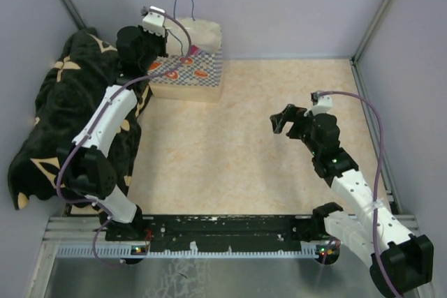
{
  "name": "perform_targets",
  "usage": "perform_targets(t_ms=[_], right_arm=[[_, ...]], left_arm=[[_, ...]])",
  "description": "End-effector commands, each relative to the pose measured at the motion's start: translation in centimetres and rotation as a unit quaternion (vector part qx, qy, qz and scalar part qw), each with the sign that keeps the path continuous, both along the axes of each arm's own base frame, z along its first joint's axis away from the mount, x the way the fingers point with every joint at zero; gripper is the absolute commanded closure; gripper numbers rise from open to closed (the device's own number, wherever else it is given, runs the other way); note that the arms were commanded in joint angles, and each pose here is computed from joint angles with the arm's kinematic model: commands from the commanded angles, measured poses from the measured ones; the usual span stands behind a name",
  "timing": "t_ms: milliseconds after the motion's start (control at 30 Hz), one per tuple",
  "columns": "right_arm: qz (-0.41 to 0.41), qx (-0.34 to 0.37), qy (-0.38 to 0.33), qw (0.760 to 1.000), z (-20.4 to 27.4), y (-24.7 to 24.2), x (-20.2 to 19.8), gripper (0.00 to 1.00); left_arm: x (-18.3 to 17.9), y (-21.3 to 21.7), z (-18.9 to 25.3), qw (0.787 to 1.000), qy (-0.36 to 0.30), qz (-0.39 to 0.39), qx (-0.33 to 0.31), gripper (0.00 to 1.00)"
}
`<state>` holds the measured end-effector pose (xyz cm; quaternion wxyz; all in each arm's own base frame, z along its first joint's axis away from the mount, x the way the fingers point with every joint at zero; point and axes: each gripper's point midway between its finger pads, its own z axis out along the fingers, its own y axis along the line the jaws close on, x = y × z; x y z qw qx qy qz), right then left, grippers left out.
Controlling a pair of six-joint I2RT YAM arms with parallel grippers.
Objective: Take the snacks out of the paper bag
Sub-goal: Adjust the paper bag at the center of the board.
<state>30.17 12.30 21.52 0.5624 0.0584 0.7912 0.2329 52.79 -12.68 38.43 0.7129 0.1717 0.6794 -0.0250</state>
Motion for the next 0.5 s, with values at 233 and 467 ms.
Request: perform_targets(t_ms=[233, 467], right_arm=[[0.034, 0.026, -0.010, 0.999, 0.6, 2.4, 2.0, 0.06], [0.036, 0.019, 0.006, 0.999, 0.0, 3.0, 2.3, 0.06]], left_arm=[[-9.9, -4.6, 0.3, 0.995, -0.049, -0.064, -0.066, 1.00], [-14.3, -8.5, -3.7, 0.991, -0.015, -0.109, -0.071, 1.00]])
